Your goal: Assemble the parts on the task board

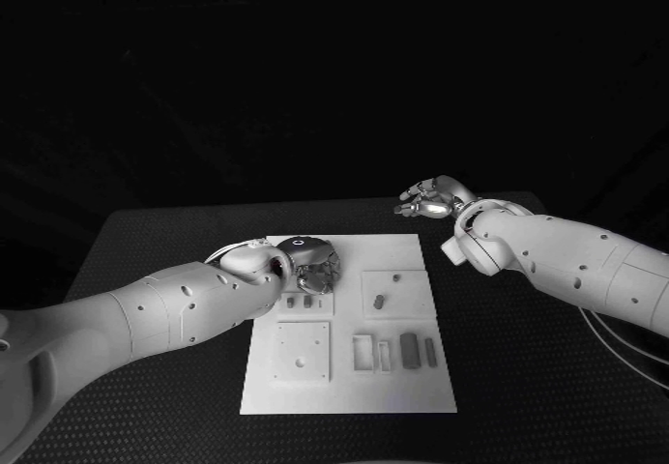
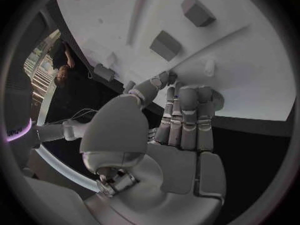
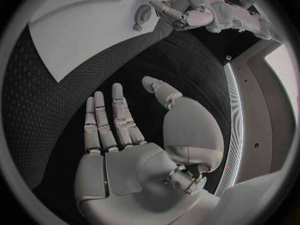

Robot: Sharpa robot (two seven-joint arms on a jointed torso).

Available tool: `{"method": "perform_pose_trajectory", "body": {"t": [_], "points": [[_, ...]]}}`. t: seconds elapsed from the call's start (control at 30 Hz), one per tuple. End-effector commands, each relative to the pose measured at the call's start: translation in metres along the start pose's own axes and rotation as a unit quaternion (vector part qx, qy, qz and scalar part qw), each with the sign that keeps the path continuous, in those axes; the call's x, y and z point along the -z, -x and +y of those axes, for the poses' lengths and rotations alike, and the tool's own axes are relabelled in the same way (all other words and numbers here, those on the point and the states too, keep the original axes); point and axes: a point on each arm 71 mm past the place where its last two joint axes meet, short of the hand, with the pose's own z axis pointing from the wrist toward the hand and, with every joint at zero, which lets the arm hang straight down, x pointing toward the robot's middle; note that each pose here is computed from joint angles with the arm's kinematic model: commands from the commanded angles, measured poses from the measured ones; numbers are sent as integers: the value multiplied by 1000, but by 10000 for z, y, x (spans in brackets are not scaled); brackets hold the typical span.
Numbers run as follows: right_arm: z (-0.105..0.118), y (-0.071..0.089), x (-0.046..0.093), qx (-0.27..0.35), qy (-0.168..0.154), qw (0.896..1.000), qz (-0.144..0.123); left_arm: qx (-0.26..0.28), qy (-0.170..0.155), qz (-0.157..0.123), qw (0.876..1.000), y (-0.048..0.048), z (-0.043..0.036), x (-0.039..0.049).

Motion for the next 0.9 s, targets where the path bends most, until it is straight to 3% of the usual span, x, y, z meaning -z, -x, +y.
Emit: {"method": "perform_pose_trajectory", "body": {"t": [0.03,0.9], "points": [[15,-14,0,3,7,1000,5,-5,-1,14,1000,-30,-24,-20],[11,-12,-2,3,6,1000,5,-19,19,10,1000,-34,40,-22]]}}
